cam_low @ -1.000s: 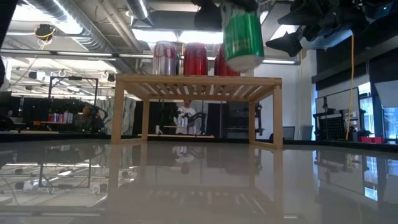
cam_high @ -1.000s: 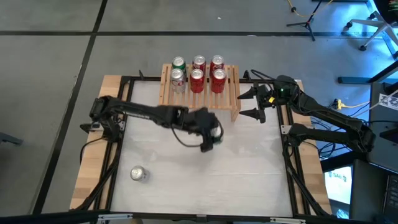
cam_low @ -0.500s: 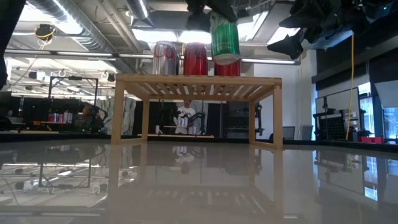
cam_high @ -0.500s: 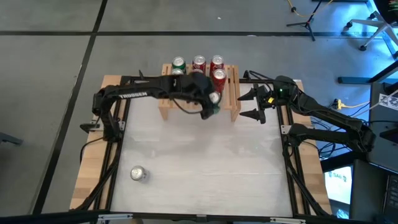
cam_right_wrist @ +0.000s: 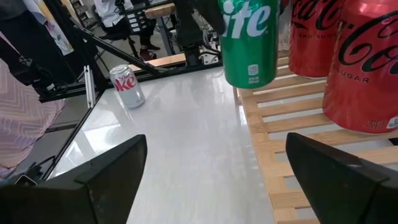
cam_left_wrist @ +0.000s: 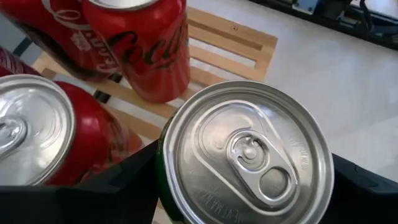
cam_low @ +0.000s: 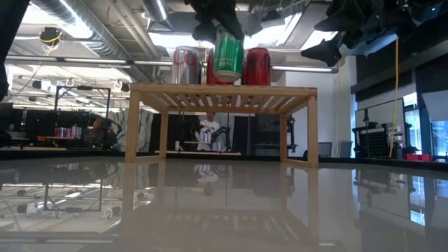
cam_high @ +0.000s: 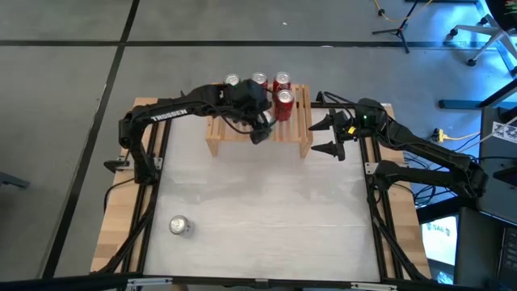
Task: Place canned beverage on shelf
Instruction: Put the green soda can on the shelf aligned with the red/black soda can
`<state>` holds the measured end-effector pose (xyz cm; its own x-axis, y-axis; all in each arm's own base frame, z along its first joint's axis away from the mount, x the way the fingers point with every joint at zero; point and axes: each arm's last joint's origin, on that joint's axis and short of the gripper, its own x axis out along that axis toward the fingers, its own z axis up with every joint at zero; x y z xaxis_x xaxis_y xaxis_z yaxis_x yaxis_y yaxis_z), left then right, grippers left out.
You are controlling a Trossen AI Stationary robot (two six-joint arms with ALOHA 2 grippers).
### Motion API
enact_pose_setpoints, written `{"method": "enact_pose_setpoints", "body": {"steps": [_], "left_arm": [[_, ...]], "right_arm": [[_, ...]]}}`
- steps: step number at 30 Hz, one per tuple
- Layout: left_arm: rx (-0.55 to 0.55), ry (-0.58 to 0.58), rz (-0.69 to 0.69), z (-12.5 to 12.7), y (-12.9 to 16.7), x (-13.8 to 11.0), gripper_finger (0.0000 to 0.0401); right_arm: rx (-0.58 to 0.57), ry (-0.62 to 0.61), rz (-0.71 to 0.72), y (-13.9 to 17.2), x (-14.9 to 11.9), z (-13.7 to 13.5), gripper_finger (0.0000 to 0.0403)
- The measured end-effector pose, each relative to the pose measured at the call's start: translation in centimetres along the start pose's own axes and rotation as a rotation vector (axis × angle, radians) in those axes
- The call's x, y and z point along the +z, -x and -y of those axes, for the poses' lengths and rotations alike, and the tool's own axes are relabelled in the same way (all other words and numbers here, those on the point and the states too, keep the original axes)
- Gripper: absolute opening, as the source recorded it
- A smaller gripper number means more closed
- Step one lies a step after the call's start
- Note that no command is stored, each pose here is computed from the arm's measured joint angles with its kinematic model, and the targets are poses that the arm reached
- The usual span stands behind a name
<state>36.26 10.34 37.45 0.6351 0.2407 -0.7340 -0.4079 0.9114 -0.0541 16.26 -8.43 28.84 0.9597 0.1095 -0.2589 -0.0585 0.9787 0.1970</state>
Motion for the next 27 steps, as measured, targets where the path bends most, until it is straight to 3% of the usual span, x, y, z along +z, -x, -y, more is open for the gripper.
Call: {"method": "enact_pose_setpoints", "body": {"steps": [16,27], "left_arm": [[0.118,0.081,-0.019,-0.39,0.18,-0.37,0.029],[0.127,0.135,-0.035,-0.42,-0.76,-0.9,0.029]], "right_arm": [[0.0,0.0,0.0,0.0,0.0,0.0,0.0379],[0.0,0.0,0.0,0.0,0.0,0.0,0.0379]]}}
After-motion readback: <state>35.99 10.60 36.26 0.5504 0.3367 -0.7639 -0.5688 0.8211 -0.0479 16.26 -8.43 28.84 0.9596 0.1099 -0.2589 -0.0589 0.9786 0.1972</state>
